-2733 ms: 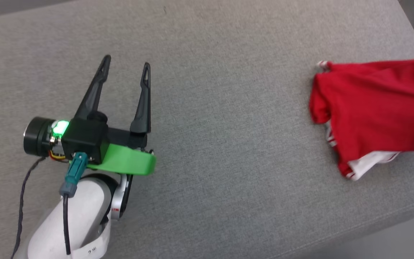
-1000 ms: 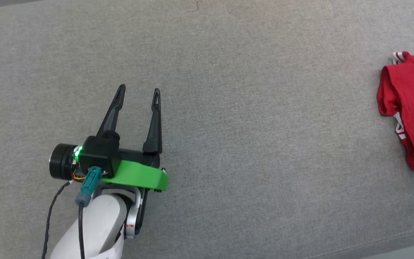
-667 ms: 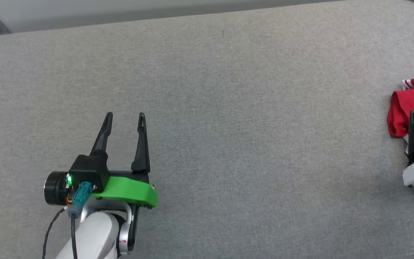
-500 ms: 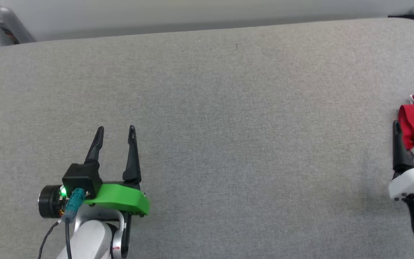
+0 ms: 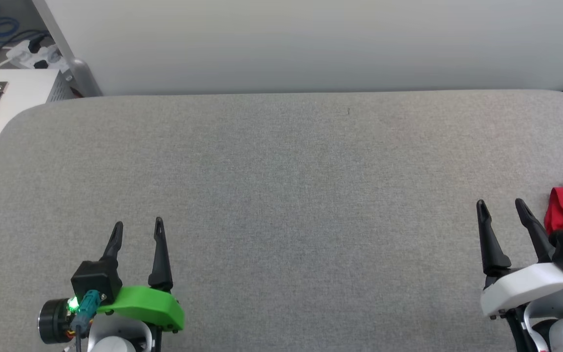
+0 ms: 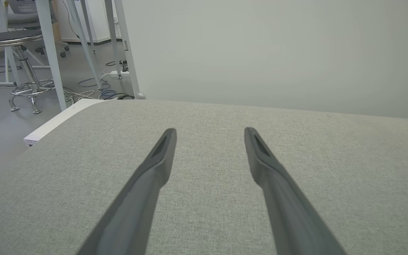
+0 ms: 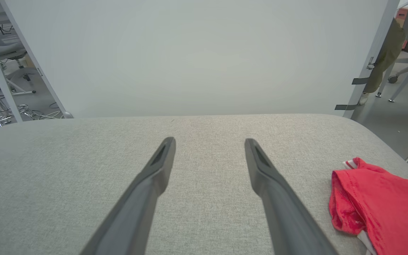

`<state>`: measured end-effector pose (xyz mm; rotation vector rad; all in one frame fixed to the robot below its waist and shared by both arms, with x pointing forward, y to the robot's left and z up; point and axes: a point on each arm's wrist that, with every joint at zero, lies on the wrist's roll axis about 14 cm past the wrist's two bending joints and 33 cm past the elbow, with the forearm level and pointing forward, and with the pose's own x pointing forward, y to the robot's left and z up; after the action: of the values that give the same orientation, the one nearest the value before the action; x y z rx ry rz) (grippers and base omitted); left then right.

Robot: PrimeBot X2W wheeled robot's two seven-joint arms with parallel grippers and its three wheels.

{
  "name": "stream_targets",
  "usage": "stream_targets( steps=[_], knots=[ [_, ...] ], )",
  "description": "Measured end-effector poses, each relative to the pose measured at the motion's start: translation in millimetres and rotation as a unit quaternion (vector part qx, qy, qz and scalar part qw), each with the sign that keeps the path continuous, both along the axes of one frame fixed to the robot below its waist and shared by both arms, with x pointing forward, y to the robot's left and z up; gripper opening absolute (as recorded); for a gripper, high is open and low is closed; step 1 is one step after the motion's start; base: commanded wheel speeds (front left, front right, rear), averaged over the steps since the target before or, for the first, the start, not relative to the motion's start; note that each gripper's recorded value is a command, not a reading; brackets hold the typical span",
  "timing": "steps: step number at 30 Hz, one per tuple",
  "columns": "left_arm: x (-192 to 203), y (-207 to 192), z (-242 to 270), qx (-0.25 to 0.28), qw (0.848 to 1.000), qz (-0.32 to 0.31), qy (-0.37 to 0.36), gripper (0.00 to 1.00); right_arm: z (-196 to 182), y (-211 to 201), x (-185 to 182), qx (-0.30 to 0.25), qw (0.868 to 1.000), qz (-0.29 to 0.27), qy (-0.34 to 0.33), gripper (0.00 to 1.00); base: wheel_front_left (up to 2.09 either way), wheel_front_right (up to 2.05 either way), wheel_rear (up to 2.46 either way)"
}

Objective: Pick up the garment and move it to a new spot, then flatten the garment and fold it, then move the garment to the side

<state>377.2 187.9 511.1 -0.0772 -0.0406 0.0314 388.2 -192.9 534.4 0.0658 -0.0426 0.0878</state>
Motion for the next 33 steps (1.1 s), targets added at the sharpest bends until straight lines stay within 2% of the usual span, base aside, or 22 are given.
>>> stream_targets(
  steps=[8,17,33],
  knots=[
    [-17,0,5,-0.004,1.000,-0.007,-0.007,1.00,18,8,-27,-0.016,1.000,0.007,-0.014,1.00,0.00,0.00,0.00],
    [-30,-2,2,-0.003,1.000,-0.015,-0.007,1.00,21,4,-51,-0.028,1.000,0.002,-0.011,1.00,0.00,0.00,0.00],
    [-29,0,-4,-0.001,1.000,-0.016,0.002,1.00,23,10,-54,-0.027,1.000,0.006,-0.010,1.00,0.00,0.00,0.00]
  ],
)
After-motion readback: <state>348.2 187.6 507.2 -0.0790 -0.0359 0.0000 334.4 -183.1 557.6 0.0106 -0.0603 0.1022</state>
